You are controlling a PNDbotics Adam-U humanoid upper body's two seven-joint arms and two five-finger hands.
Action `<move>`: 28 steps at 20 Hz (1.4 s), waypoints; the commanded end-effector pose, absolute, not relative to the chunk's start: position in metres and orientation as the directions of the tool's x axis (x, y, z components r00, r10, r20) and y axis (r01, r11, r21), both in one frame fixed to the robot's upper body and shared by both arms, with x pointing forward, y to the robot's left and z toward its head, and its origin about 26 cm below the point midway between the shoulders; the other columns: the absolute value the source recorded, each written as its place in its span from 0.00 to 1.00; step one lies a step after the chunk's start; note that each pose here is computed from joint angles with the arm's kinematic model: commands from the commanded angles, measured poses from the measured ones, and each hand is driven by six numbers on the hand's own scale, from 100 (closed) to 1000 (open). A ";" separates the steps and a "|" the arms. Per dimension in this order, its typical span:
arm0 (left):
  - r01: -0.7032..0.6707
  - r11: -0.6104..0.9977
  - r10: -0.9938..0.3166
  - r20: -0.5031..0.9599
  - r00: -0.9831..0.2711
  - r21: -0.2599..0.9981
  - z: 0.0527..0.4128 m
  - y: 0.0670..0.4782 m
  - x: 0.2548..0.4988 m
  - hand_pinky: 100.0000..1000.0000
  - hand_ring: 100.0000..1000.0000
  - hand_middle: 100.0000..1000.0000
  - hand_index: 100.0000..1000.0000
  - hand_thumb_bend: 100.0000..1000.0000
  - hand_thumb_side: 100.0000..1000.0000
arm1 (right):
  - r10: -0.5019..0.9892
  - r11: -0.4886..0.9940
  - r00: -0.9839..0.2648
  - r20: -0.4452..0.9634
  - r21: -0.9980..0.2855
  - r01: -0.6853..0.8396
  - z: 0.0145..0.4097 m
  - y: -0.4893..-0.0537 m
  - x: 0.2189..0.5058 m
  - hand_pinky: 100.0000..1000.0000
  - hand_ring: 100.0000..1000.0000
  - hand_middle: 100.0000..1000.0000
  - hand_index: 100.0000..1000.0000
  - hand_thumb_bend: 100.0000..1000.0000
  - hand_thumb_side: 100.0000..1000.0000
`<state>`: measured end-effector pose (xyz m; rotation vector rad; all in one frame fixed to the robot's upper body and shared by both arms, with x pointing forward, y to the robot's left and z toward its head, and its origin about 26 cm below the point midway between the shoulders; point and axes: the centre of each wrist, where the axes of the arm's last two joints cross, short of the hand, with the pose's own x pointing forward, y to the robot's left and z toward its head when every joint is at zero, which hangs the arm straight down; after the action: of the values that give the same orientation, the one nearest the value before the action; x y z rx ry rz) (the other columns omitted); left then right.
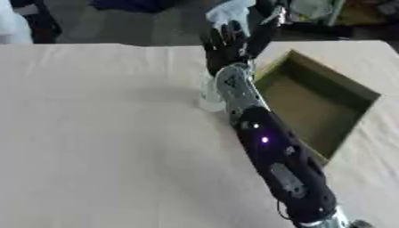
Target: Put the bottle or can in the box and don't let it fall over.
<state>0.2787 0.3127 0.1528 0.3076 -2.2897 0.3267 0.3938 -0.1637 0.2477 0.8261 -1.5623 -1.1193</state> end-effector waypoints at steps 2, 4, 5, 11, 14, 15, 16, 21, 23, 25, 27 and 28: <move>-0.303 0.943 -0.115 0.722 -0.683 -0.137 0.160 0.311 0.277 0.92 0.98 0.75 0.83 0.43 0.73 | -0.919 0.285 -0.281 0.276 0.958 0.009 0.266 -0.169 0.400 0.00 0.00 0.00 0.93 0.47 1.00; -0.302 0.943 -0.113 0.723 -0.681 -0.137 0.160 0.311 0.277 0.92 0.98 0.75 0.83 0.43 0.73 | -0.925 0.276 -0.274 0.264 0.961 -0.009 0.270 -0.169 0.401 0.00 0.00 0.00 0.93 0.47 1.00; -0.301 0.944 -0.112 0.724 -0.681 -0.137 0.160 0.310 0.277 0.92 0.98 0.75 0.83 0.43 0.73 | -0.927 0.273 -0.271 0.258 0.962 -0.019 0.272 -0.168 0.402 0.00 0.00 0.00 0.92 0.47 1.00; -0.300 0.944 -0.114 0.721 -0.684 -0.136 0.161 0.311 0.278 0.92 0.98 0.75 0.83 0.43 0.73 | -0.934 0.263 -0.274 0.229 0.960 -0.097 0.286 -0.169 0.395 0.00 0.00 0.00 0.91 0.47 1.00; -0.300 0.945 -0.115 0.720 -0.684 -0.134 0.161 0.311 0.278 0.92 0.98 0.75 0.83 0.43 0.73 | -0.936 0.270 -0.274 0.223 0.951 -0.149 0.297 -0.168 0.388 0.00 0.00 0.00 0.91 0.47 1.00; -0.300 0.945 -0.115 0.720 -0.684 -0.134 0.162 0.311 0.278 0.92 0.98 0.75 0.83 0.43 0.73 | -0.936 0.274 -0.273 0.222 0.947 -0.168 0.301 -0.168 0.386 0.00 0.00 0.00 0.91 0.47 1.00; -0.300 0.945 -0.116 0.720 -0.685 -0.133 0.162 0.311 0.278 0.92 0.98 0.75 0.83 0.43 0.73 | -0.937 0.276 -0.271 0.221 0.943 -0.186 0.305 -0.168 0.383 0.00 0.00 0.00 0.91 0.47 0.99; -0.301 0.945 -0.119 0.721 -0.683 -0.129 0.162 0.312 0.277 0.92 0.98 0.75 0.83 0.43 0.73 | -0.939 0.294 -0.263 0.220 0.913 -0.285 0.328 -0.170 0.362 0.00 0.00 0.00 0.91 0.46 0.95; -0.303 0.945 -0.123 0.720 -0.683 -0.126 0.162 0.312 0.277 0.92 0.98 0.75 0.83 0.43 0.73 | -0.938 0.300 -0.270 0.217 0.899 -0.320 0.336 -0.173 0.352 0.00 0.00 0.00 0.92 0.46 0.93; -0.305 0.944 -0.126 0.720 -0.682 -0.124 0.162 0.313 0.277 0.92 0.98 0.75 0.83 0.43 0.73 | -0.936 0.307 -0.282 0.212 0.884 -0.354 0.344 -0.177 0.341 0.00 0.00 0.00 0.92 0.45 0.92; -0.309 0.943 -0.130 0.722 -0.680 -0.121 0.161 0.314 0.276 0.92 0.98 0.75 0.83 0.43 0.73 | -0.931 0.317 -0.301 0.208 0.870 -0.379 0.352 -0.182 0.329 0.00 0.00 0.00 0.92 0.45 0.90; -0.310 0.943 -0.131 0.723 -0.678 -0.120 0.161 0.314 0.276 0.92 0.98 0.75 0.83 0.43 0.73 | -0.927 0.322 -0.312 0.207 0.865 -0.385 0.355 -0.185 0.324 0.00 0.00 0.00 0.92 0.45 0.90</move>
<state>0.2787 0.3109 0.1517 0.2977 -2.2867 0.3233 0.3367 -0.1784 0.3396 1.1451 -1.7878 -0.9470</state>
